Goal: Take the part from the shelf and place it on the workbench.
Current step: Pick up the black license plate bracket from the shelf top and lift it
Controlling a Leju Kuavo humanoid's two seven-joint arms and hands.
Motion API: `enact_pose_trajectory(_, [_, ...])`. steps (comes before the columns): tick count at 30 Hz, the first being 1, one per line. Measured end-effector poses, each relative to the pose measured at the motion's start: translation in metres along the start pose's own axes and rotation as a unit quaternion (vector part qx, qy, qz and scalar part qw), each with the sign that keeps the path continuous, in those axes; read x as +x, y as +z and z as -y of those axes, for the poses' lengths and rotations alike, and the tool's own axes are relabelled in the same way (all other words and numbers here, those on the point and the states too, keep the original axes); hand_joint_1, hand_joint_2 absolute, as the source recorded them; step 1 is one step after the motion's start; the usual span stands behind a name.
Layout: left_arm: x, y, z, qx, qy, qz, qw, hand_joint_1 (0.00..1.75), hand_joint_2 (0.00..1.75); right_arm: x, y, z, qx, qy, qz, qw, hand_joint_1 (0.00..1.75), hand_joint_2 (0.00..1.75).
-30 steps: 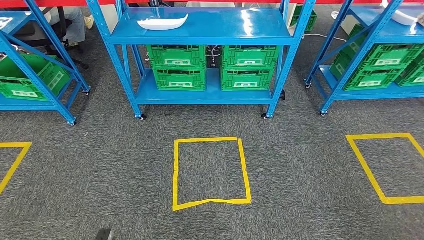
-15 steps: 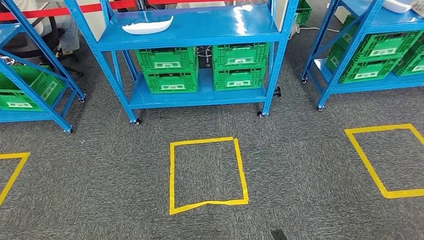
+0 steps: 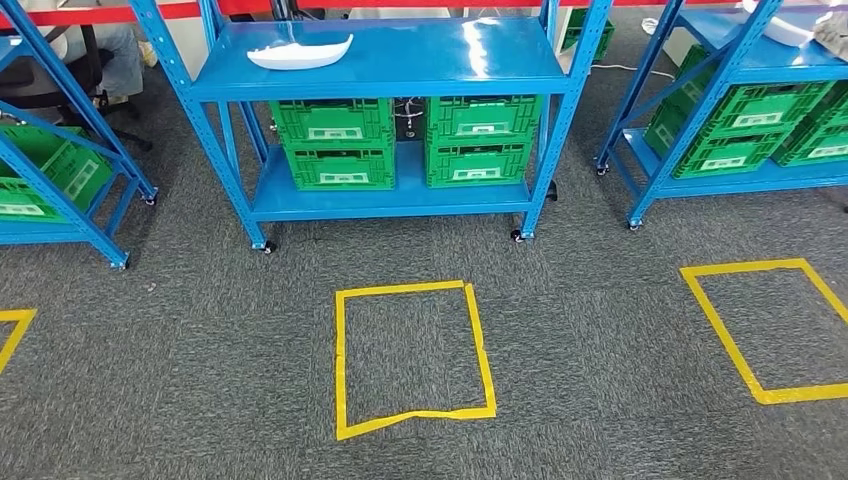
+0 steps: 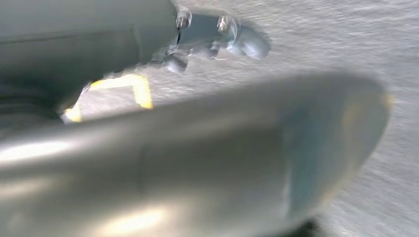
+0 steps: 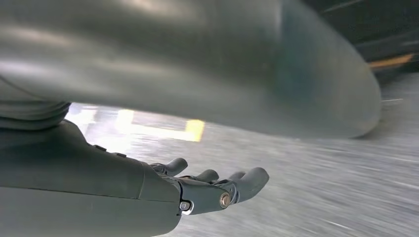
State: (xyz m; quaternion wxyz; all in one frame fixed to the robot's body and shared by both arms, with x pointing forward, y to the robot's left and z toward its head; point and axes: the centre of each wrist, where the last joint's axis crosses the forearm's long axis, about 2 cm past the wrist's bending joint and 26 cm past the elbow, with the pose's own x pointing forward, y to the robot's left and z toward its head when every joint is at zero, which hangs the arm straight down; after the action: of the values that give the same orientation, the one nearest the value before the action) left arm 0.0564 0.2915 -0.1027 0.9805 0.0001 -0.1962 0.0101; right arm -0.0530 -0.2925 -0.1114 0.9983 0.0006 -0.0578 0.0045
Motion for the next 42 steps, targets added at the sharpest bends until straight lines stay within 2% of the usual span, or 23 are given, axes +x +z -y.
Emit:
enact_pose_trajectory(2, [0.038, -0.006, 0.0, 0.0, 0.0, 0.052, 0.999, 0.0, 0.0, -0.037, 0.007, 0.0, 0.0, 0.0, -0.052, 0.999, 0.0, 0.0])
enact_pose_trajectory(3, [0.05, -0.007, 0.0, 0.0, 0.0, 0.069, 0.998, 0.0, 0.0, -0.052, 0.01, 0.0, 0.0, 0.0, -0.072, 0.997, 0.0, 0.0])
enact_pose_trajectory(4, [0.059, -0.007, 0.0, 0.0, 0.0, 0.081, 0.997, 0.0, 0.0, -0.062, 0.013, 0.001, 0.0, 0.0, -0.085, 0.996, 0.0, 0.0])
enact_pose_trajectory(6, [0.057, -0.007, 0.0, 0.0, 0.0, 0.079, 0.997, 0.0, 0.0, -0.063, 0.014, 0.001, -0.001, 0.0, -0.088, 0.996, 0.0, 0.0])
enact_pose_trajectory(7, [0.048, -0.006, 0.0, 0.0, 0.0, 0.067, 0.998, 0.0, 0.0, -0.054, 0.011, 0.002, -0.002, 0.001, -0.076, 0.997, 0.0, 0.0])
enact_pose_trajectory(9, [0.016, -0.002, 0.001, 0.0, 0.0, 0.025, 1.0, 0.0, 0.0, -0.02, 0.003, 0.004, -0.003, 0.001, -0.032, 0.999, 0.0, 0.0])
enact_pose_trajectory(12, [-0.047, 0.012, 0.001, -0.001, 0.001, -0.061, 0.998, 0.0, 0.0, 0.047, -0.006, 0.003, -0.003, 0.001, 0.055, 0.998, 0.0, 0.0])
enact_pose_trajectory(16, [-0.13, 0.047, -0.001, 0.001, 0.0, -0.18, 0.984, 0.0, 0.0, 0.136, -0.001, 0.002, -0.001, 0.0, 0.173, 0.985, 0.0, 0.0])
enact_pose_trajectory(18, [-0.159, 0.063, -0.004, 0.004, -0.001, -0.224, 0.975, 0.0, 0.0, 0.166, 0.004, 0.002, -0.002, 0.0, 0.214, 0.977, 0.0, 0.0])
enact_pose_trajectory(20, [-0.17, 0.07, -0.006, 0.005, -0.002, -0.241, 0.971, 0.0, 0.0, 0.176, 0.007, 0.002, -0.002, 0.0, 0.228, 0.974, 0.0, 0.0])
enact_pose_trajectory(22, [-0.159, 0.063, -0.006, 0.005, -0.002, -0.225, 0.974, 0.0, 0.0, 0.163, 0.005, 0.002, -0.002, 0.0, 0.212, 0.977, 0.0, 0.0])
enact_pose_trajectory(24, [-0.13, 0.046, -0.004, 0.004, -0.002, -0.183, 0.983, 0.0, 0.0, 0.133, 0.0, 0.002, -0.001, 0.0, 0.174, 0.985, 0.0, 0.0])
enact_pose_trajectory(28, [-0.044, 0.01, -0.001, 0.001, -0.001, -0.062, 0.998, 0.0, 0.0, 0.045, -0.004, 0.0, 0.0, 0.0, 0.061, 0.998, 0.0, 0.0])
enact_pose_trajectory(31, [0.022, -0.004, 0.0, 0.0, 0.0, 0.029, 1.0, 0.0, 0.0, -0.023, 0.004, 0.0, 0.0, 0.0, -0.03, 1.0, 0.0, 0.0])
enact_pose_trajectory(33, [0.055, -0.007, -0.001, 0.001, 0.0, 0.073, 0.997, 0.0, 0.0, -0.057, 0.012, 0.001, 0.0, 0.0, -0.077, 0.997, 0.0, 0.0])
enact_pose_trajectory(34, [0.064, -0.008, -0.001, 0.001, 0.0, 0.087, 0.996, 0.0, 0.0, -0.068, 0.015, 0.001, -0.001, 0.0, -0.092, 0.996, 0.0, 0.0])
enact_pose_trajectory(35, [0.068, -0.008, -0.001, 0.001, 0.0, 0.093, 0.996, 0.0, 0.0, -0.074, 0.017, 0.001, -0.001, 0.0, -0.1, 0.995, 0.0, 0.0])
enact_pose_trajectory(37, [0.059, -0.007, -0.001, 0.001, 0.0, 0.082, 0.997, 0.0, 0.0, -0.065, 0.014, 0.001, -0.001, 0.0, -0.09, 0.996, 0.0, 0.0])
enact_pose_trajectory(39, [0.029, -0.004, -0.001, 0.001, 0.0, 0.043, 0.999, 0.0, 0.0, -0.033, 0.006, 0.002, -0.002, 0.001, -0.049, 0.999, 0.0, 0.0])
enact_pose_trajectory(42, [-0.034, 0.009, 0.0, 0.0, 0.0, -0.043, 0.999, 0.0, 0.0, 0.035, -0.005, 0.002, -0.002, 0.001, 0.038, 0.999, 0.0, 0.0])
